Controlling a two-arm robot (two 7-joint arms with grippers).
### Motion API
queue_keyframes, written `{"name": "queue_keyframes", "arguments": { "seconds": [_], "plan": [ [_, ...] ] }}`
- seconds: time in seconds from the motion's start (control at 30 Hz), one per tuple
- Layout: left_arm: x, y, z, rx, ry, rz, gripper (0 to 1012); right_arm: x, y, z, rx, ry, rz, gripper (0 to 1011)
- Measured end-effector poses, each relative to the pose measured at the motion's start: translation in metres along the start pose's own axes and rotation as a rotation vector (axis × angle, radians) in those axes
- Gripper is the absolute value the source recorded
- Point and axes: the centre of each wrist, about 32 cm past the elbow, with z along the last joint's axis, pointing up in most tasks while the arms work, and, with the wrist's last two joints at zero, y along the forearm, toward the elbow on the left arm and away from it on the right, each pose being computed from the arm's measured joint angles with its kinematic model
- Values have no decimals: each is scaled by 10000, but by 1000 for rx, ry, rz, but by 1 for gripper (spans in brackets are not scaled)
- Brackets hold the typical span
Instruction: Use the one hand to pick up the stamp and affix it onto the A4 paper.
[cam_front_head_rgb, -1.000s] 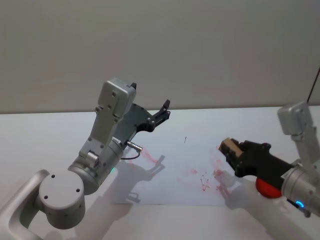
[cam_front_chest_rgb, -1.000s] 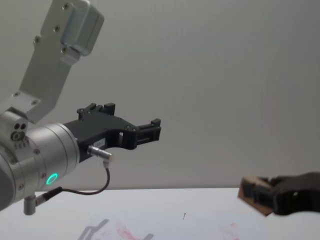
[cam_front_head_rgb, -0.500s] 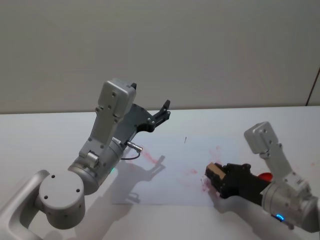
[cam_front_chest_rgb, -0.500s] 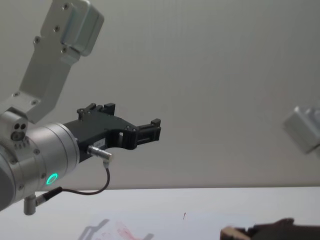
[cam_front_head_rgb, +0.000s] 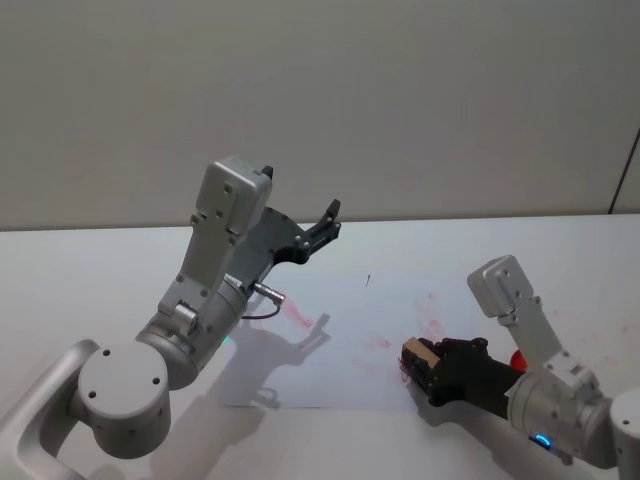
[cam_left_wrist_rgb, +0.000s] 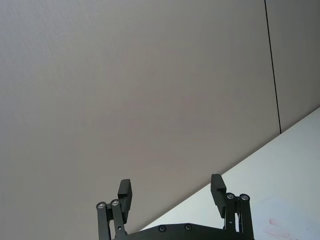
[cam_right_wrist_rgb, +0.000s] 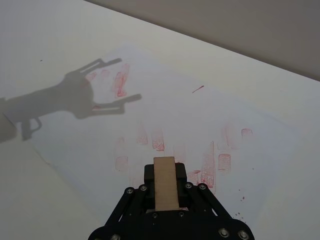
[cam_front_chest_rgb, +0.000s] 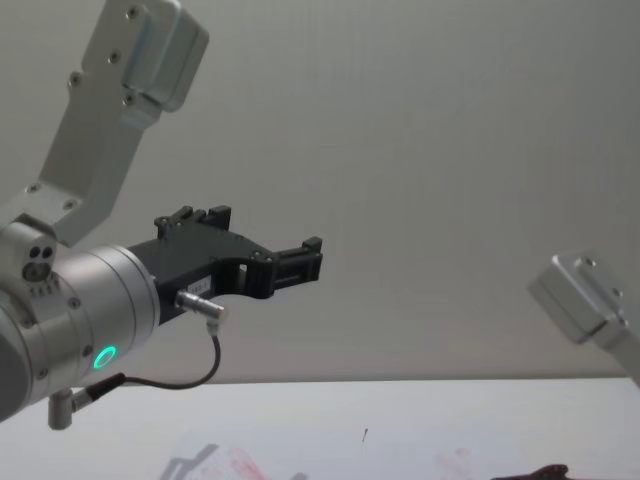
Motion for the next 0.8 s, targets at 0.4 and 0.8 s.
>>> {"name": "queue_keyframes", "arguments": {
  "seconds": [0.4,0.8],
  "plan": [
    [0,0,0,0,0,0,1001,-10,18,43,41,21,-24,218],
    [0,0,0,0,0,0,1001,78,-204,341,192,79,-113,218]
  ]
}}
